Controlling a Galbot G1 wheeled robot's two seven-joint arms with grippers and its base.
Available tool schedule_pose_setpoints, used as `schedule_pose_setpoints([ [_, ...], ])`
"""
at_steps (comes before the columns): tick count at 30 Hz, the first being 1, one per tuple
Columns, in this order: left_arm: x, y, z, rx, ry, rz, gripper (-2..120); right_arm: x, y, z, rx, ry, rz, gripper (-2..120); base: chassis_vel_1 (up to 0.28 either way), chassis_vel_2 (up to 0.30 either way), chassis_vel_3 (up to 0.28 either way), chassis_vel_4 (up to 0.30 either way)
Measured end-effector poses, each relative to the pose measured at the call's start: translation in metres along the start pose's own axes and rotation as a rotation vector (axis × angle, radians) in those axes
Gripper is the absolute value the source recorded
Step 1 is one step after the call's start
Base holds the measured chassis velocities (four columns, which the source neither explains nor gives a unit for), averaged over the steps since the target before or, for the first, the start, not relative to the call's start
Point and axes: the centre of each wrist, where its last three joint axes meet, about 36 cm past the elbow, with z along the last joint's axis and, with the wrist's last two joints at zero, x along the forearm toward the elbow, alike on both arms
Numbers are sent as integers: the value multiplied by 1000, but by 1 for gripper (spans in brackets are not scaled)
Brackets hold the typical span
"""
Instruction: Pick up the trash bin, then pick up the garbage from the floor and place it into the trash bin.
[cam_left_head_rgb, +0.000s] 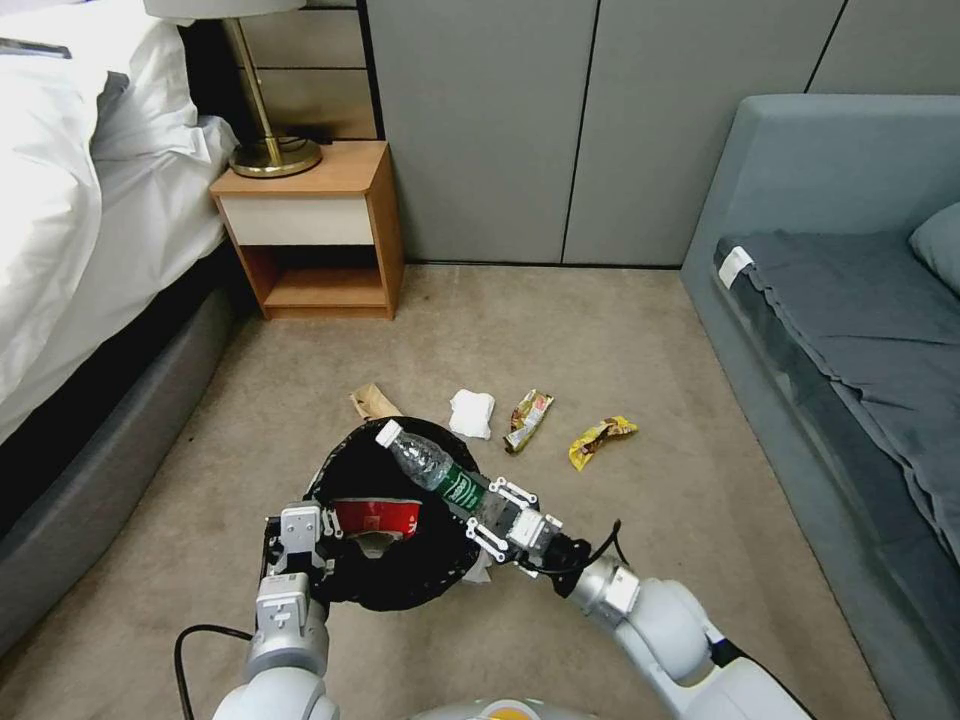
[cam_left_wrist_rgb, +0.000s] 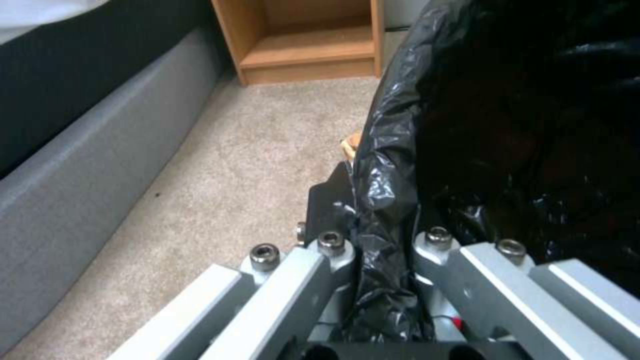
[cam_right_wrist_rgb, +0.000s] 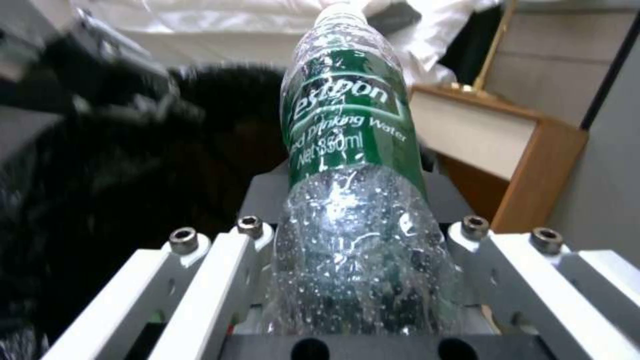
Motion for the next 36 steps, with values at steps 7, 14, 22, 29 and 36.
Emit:
schedule_pose_setpoints([
  [7,1,-2,1,-2,2,3,3,-6,4,9,-14,12,19,32,0,0,0,0],
  [14,4,-4,-1,-3,-4,7,3,-15,9,11,-20,26,5,57,0,0,0,0],
  [22,4,-5,-1,-2,-7,9,3,-18,15,2,-16,6,-7,84,0,0,0,0],
  [29,3,-5,-3,-2,-12,14,3,-16,19,-10,-6,-10,-17,100,0,0,0,0],
  [36,1,-4,-3,-4,-17,12,3,-16,20,-21,11,-31,-16,100,0,0,0,0],
])
